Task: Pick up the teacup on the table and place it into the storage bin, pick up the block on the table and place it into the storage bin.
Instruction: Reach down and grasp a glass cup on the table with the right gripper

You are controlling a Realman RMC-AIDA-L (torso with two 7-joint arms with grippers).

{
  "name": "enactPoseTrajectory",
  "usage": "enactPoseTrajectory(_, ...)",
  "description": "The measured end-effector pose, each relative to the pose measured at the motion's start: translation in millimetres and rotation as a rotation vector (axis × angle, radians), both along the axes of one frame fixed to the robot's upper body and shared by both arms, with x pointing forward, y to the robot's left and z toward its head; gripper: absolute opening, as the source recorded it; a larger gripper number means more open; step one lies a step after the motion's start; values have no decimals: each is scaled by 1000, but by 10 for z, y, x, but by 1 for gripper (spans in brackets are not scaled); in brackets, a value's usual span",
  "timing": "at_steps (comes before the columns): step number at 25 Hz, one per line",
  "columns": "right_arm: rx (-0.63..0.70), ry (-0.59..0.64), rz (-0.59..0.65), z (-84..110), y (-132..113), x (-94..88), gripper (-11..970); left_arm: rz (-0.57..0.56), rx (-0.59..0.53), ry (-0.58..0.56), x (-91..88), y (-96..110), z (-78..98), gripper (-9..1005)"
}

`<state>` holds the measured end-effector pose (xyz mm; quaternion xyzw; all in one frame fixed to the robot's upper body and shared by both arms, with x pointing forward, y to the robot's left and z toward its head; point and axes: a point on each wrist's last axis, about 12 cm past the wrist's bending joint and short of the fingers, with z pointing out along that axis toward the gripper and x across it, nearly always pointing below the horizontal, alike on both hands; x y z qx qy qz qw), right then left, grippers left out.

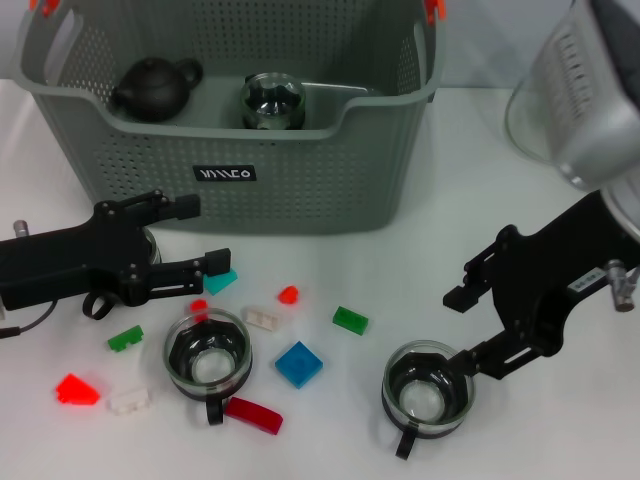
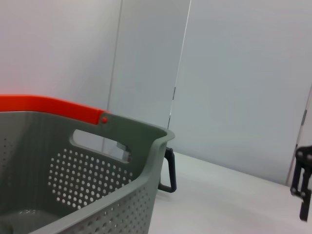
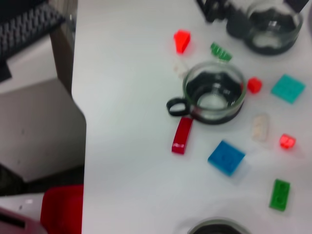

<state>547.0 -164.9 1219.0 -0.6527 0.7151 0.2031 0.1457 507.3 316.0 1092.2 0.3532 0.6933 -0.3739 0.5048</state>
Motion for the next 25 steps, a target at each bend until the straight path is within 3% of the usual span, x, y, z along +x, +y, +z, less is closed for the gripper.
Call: enactPoseTrajectory(25,-222,47,107,-392,404,-55,617,16,-6,8,-43,23,-30,848)
